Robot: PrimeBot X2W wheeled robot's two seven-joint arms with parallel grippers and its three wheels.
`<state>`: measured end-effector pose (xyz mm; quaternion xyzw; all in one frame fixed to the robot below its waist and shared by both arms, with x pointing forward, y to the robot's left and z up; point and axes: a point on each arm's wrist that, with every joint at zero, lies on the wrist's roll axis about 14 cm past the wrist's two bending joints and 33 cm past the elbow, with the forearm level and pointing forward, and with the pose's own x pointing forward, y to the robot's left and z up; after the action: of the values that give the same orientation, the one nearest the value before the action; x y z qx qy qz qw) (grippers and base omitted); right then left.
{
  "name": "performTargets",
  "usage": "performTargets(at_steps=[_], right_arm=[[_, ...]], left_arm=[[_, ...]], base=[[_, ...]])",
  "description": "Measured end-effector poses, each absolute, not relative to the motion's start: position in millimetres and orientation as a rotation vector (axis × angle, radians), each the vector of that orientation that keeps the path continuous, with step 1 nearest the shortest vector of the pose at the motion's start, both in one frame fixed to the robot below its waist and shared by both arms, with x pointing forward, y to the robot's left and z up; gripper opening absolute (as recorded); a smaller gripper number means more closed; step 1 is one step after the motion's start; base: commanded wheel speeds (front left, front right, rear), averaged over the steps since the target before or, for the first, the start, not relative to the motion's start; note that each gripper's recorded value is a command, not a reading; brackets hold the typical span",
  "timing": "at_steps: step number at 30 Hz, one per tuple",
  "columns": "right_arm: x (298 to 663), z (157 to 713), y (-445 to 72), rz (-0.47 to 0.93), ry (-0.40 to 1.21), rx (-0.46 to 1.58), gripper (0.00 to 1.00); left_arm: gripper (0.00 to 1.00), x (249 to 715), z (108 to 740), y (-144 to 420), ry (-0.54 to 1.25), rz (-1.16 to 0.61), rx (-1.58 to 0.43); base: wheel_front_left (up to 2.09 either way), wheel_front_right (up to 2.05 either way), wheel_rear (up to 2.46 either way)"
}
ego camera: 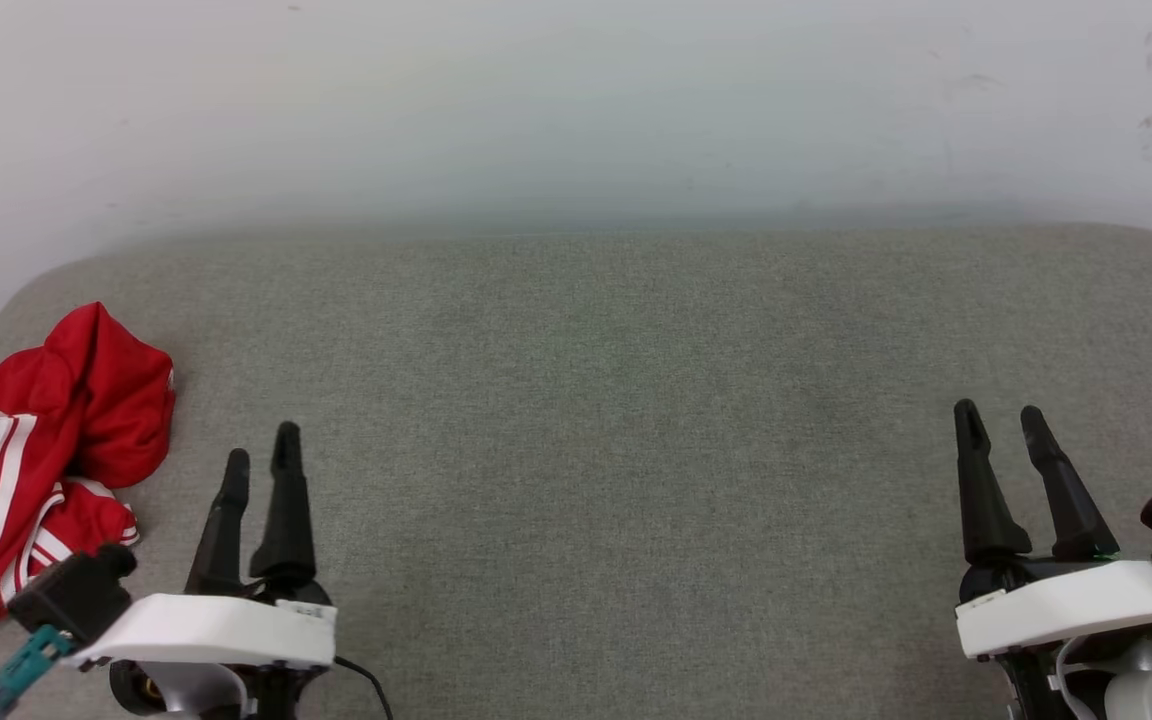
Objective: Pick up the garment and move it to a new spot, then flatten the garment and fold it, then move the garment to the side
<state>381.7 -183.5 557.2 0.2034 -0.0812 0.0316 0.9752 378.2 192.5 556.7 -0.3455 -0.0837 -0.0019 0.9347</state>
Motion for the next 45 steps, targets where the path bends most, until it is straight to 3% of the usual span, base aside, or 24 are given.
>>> performTargets(at_steps=[13, 28, 45], right_arm=[[381, 565, -172, 0.095, -0.197, 0.183, 1.00], [377, 569, -165, 0.115, -0.226, -0.015, 1.00], [374, 571, -171, 0.097, -0.252, -0.038, 1.00]], left_arm=[[1.00, 376, 551, 162, -0.137, -0.045, -0.414], [1.00, 370, 542, 143, -0.124, -0.097, -0.209], [1.00, 368, 541, 139, -0.148, -0.102, -0.188]], base=[[0.00, 0.00, 0.00], [0.00, 0.00, 0.00], [0.00, 0.00, 0.00]])
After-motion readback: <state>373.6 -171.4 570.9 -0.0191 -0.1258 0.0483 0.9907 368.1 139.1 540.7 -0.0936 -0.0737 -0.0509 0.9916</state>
